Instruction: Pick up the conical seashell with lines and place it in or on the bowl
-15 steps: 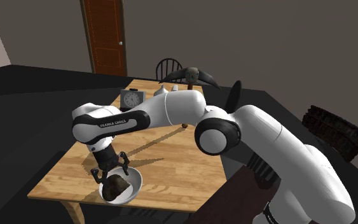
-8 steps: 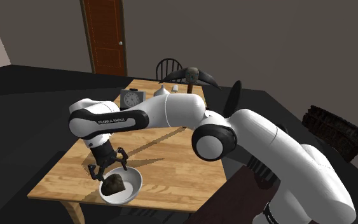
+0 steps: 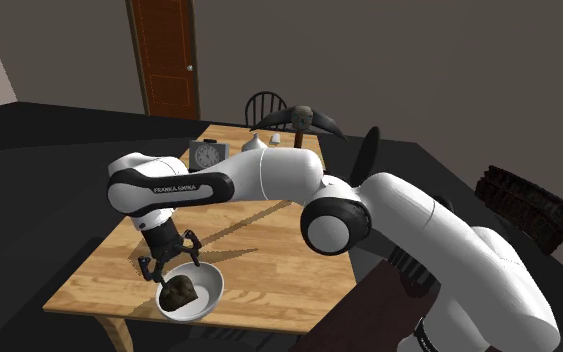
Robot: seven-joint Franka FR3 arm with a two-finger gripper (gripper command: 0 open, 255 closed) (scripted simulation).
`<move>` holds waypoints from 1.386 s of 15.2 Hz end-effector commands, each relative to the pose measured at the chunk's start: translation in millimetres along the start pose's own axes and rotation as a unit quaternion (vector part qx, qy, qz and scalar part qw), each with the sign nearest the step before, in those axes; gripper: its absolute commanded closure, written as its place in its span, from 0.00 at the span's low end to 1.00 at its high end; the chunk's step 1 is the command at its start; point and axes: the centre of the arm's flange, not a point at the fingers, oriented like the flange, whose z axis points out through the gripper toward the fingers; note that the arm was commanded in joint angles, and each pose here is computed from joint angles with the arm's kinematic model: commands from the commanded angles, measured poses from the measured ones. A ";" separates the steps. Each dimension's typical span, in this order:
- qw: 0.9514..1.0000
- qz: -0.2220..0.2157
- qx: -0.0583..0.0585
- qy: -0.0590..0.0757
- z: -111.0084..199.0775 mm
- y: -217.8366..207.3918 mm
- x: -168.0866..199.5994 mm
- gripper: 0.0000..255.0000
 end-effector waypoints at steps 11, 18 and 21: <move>0.986 0.092 0.140 0.024 64.0 6.8 11.8 0.00; 0.986 0.092 0.140 0.024 64.0 6.8 11.9 0.00; 0.986 0.092 0.140 0.024 64.0 6.8 11.9 1.00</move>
